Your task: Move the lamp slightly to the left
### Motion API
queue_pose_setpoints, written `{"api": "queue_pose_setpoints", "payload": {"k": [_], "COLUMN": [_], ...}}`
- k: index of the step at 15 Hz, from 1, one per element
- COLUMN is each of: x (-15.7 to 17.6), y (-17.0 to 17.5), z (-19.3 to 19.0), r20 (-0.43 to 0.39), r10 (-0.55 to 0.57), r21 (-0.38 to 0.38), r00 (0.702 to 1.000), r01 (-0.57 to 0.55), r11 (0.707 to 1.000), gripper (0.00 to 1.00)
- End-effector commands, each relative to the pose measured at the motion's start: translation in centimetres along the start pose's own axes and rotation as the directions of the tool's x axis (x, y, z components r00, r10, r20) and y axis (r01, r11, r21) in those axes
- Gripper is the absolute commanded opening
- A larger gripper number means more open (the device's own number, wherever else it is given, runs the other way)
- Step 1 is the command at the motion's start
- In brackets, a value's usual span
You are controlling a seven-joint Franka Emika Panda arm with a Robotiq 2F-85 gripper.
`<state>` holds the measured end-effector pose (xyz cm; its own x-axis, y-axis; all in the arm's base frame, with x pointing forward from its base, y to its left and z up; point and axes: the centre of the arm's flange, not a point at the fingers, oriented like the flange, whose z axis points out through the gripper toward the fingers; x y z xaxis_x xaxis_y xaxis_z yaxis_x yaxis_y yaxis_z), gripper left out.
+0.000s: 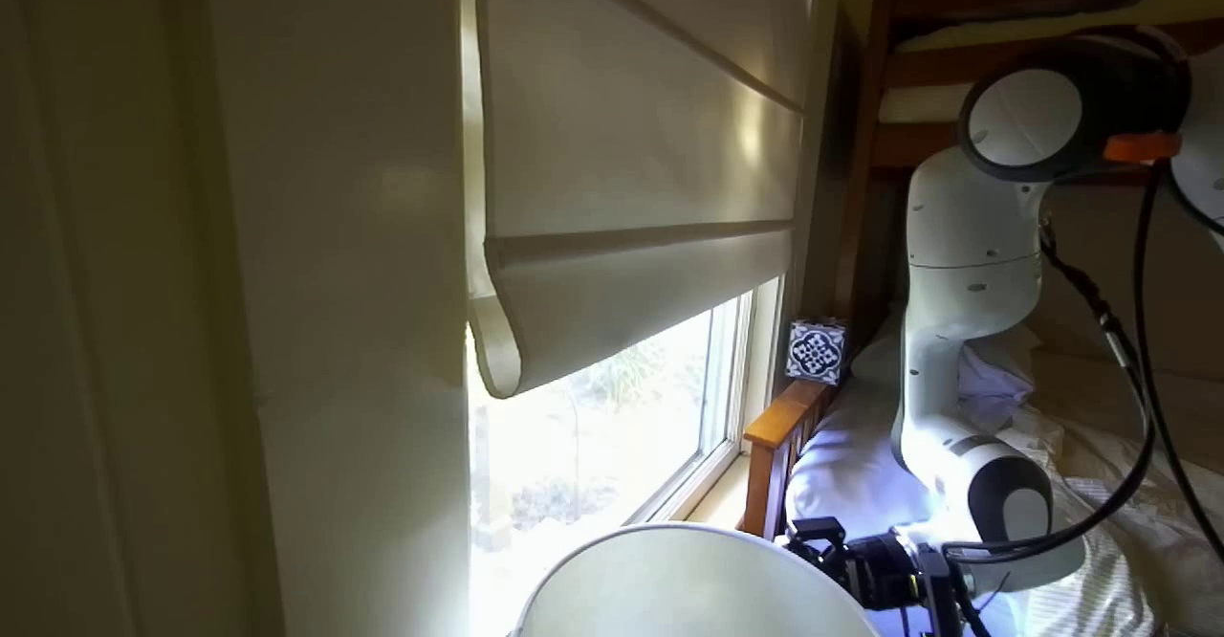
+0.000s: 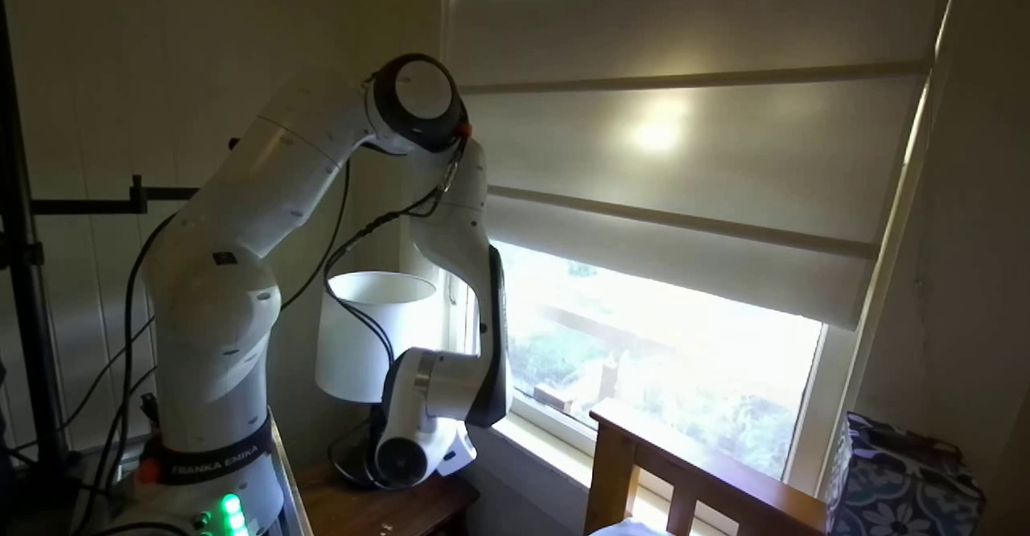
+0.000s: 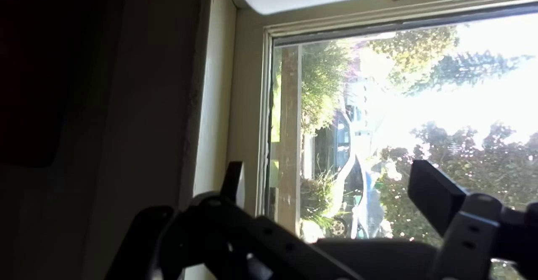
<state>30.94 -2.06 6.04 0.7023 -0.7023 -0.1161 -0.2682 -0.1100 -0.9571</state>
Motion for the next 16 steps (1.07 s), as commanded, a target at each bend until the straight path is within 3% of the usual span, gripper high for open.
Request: {"api": "queue_pose_setpoints", "payload": {"k": [1,5,10,11,13,16], "x": [-5.0,-5.0,-4.7,-4.3,-3.0,-1.1], "y": [-5.8,-7.4,-8.9,-9.1,-9.4,-9.2], "z": [-1.7,-1.1,0.0,-0.1,-1.5,-3.5], "r20": [-0.093,-0.201,-0.373,-0.379,-0.416,-0.436], "r10": [-0.17,-0.33,-0.47,-0.486,-0.485,-0.411], "r21": [-0.044,-0.078,-0.117,-0.114,-0.128,-0.149], "r00": [0.981,0.922,0.8,0.787,0.769,0.8], "r01": [0.166,0.321,0.462,0.482,0.479,0.387], "r11": [0.985,0.944,0.879,0.869,0.869,0.91], "gripper": [1.0,1.0,1.0,1.0,1.0,1.0]}}
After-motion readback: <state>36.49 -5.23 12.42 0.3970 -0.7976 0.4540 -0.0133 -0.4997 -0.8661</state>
